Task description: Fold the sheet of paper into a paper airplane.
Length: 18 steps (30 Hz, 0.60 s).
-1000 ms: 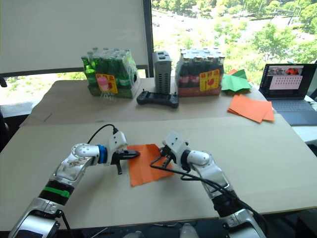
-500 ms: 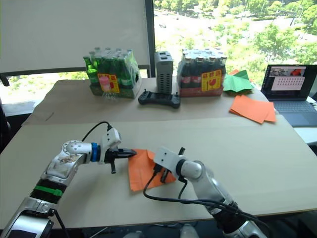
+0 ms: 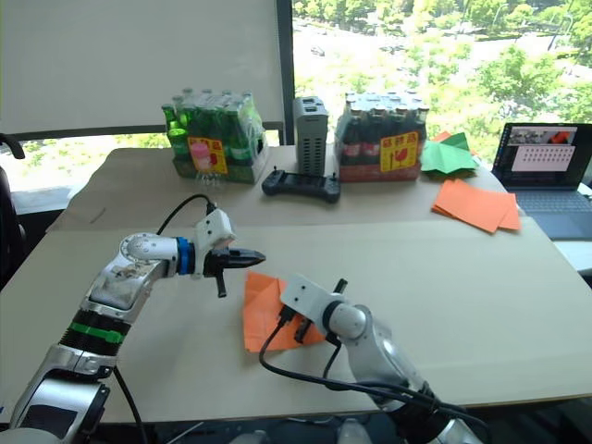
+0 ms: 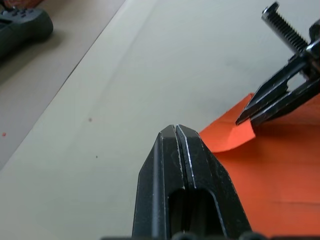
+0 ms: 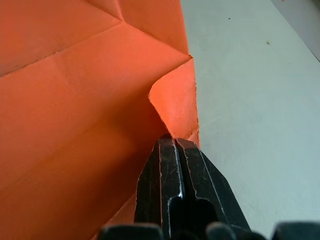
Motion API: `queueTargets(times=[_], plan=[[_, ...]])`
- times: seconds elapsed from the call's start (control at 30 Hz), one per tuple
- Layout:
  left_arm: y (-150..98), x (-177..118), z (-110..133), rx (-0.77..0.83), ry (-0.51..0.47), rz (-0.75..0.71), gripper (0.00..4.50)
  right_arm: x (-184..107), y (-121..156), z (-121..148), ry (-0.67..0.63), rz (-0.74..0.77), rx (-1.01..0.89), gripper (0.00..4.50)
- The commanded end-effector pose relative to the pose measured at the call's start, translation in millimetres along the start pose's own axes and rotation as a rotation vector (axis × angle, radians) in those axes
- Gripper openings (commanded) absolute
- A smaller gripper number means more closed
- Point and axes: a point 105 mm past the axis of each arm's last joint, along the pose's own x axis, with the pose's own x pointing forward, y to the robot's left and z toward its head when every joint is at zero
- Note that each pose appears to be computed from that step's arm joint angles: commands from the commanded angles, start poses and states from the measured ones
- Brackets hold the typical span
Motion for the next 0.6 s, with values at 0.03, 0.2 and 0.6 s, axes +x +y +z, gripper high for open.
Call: queueTargets(times=[0.03,0.2,0.6], plan=[[-3.5,12.9,16.0,0.071,-0.011,-0.024,0.00,1.2,7.5,-1.1,0.014,0.029,0.001,0.06],[-6.6,36.5,6.2,0.068,0.023,-0.031,0.00,1.6,7.1,-2.3,0.018,0.031,-0.004,0.06],[3.5,52.6,-44.2,0.030,0.149,0.030,0.00,1.3,6.6,0.1,0.011,0.027,-0.022,0.06]])
